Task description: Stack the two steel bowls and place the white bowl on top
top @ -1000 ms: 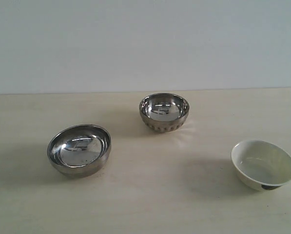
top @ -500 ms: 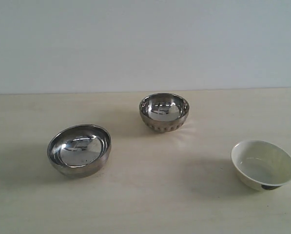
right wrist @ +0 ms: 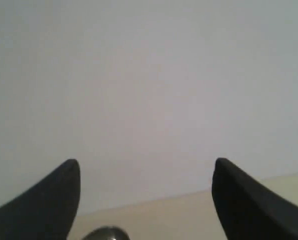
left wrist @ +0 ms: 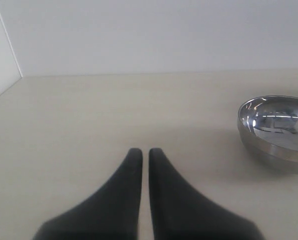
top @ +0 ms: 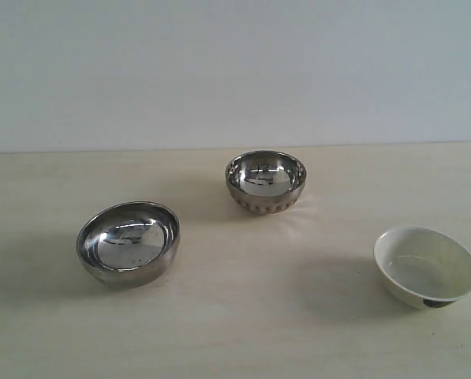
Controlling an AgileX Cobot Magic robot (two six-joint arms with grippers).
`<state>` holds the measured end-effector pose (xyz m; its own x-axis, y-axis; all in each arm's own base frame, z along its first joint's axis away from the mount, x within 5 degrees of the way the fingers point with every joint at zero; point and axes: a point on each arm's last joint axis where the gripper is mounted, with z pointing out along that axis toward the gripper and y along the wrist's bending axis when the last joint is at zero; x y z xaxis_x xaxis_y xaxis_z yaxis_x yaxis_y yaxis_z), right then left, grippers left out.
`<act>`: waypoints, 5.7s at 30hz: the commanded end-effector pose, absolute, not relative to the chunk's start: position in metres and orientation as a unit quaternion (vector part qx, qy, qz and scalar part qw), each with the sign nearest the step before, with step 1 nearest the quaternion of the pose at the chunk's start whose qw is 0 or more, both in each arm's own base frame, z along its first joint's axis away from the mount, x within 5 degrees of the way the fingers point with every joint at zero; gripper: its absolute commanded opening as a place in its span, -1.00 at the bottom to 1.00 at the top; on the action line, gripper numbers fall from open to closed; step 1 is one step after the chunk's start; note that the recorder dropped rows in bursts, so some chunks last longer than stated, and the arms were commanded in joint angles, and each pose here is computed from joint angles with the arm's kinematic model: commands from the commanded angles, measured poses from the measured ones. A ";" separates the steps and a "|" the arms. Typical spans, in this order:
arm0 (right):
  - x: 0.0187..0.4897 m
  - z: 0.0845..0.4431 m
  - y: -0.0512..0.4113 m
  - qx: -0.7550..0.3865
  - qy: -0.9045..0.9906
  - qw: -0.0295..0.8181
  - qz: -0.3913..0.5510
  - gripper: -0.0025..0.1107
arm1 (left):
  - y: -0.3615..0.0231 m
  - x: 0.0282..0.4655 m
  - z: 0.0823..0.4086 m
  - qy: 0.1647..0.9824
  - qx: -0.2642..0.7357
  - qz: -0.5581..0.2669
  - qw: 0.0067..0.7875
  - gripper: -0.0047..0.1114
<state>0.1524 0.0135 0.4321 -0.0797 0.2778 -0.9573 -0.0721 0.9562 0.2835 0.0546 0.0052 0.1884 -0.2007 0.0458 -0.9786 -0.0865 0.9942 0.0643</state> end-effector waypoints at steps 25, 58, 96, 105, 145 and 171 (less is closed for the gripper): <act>0.285 0.254 0.276 -0.171 0.879 0.333 0.296 0.28 | 0.005 0.055 0.188 0.771 -0.018 0.048 0.635 -0.85; 0.338 0.113 0.338 -0.117 0.911 0.301 0.257 -0.16 | 0.005 0.055 0.188 0.771 -0.018 0.048 0.635 -0.85; 0.335 0.229 0.230 -0.200 0.940 0.231 0.149 -0.96 | 0.005 0.055 0.188 0.771 -0.018 0.048 0.635 -0.85; 0.324 0.176 0.189 -0.136 0.949 0.249 0.138 -0.96 | 0.005 0.055 0.188 0.771 -0.018 0.048 0.635 -0.85; 0.315 0.141 0.182 -0.113 0.958 0.231 0.130 -0.82 | 0.005 0.055 0.188 0.771 -0.018 0.048 0.635 -0.85; 0.339 0.215 0.184 -0.097 0.921 0.338 0.167 -0.19 | 0.005 0.055 0.188 0.771 -0.018 0.048 0.635 -0.85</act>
<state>0.3329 0.1905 0.2000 -0.7727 -0.0995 -0.6270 -0.3080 0.9224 0.2332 0.0546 0.0052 0.1884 -0.2007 0.0458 -0.9786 -0.0865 0.9942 0.0643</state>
